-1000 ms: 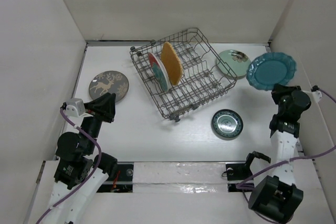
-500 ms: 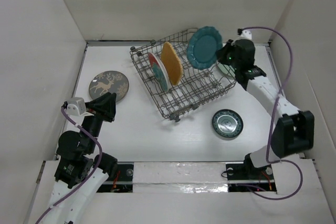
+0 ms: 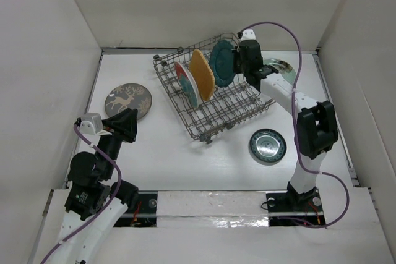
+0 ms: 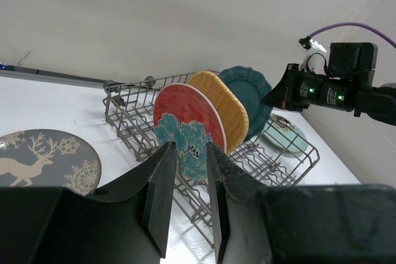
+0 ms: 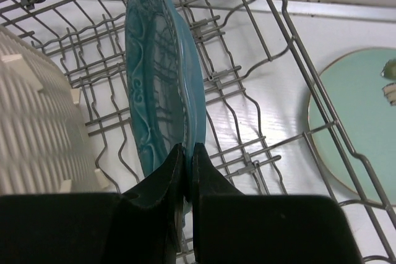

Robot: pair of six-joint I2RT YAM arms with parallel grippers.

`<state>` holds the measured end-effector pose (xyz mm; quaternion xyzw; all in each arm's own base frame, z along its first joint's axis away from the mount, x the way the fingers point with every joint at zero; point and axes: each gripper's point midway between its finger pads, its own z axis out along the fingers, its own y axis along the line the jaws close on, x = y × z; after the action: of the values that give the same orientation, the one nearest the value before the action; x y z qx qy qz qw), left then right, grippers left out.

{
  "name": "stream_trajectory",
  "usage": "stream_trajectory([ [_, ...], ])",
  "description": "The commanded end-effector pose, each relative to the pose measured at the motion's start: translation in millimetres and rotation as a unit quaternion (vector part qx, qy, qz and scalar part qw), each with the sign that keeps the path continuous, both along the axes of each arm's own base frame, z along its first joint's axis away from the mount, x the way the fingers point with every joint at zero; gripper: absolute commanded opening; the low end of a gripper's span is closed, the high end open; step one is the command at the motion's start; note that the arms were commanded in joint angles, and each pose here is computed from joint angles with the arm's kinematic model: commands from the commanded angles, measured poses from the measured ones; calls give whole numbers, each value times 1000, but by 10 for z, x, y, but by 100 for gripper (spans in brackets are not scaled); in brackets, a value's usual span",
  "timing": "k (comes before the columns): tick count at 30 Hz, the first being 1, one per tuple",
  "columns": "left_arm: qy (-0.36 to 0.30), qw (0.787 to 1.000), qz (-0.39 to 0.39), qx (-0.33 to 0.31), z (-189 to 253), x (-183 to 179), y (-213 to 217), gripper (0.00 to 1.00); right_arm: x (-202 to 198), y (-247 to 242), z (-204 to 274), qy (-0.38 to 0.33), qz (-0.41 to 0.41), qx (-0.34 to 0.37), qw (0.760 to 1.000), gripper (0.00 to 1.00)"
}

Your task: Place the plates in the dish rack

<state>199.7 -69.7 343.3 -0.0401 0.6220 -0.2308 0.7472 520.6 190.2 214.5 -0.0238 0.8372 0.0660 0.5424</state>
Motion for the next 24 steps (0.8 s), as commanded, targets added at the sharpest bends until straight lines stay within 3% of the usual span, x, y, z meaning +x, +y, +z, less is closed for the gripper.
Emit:
stream_trajectory([
  [1, -14, 1000, 2, -4, 68, 11, 3, 23, 182, 187, 950, -136, -8, 8, 991, 0],
  [11, -22, 1000, -2, -8, 102, -27, 5, 23, 71, 556, 524, -118, -12, -100, 988, 0],
  [21, -26, 1000, -6, -9, 114, -46, -1, 23, -179, 638, 271, -117, -57, -119, 984, 0],
  [24, -25, 1000, -6, -8, 112, -39, -7, 23, -219, 639, 154, -106, -54, -111, 987, 5],
])
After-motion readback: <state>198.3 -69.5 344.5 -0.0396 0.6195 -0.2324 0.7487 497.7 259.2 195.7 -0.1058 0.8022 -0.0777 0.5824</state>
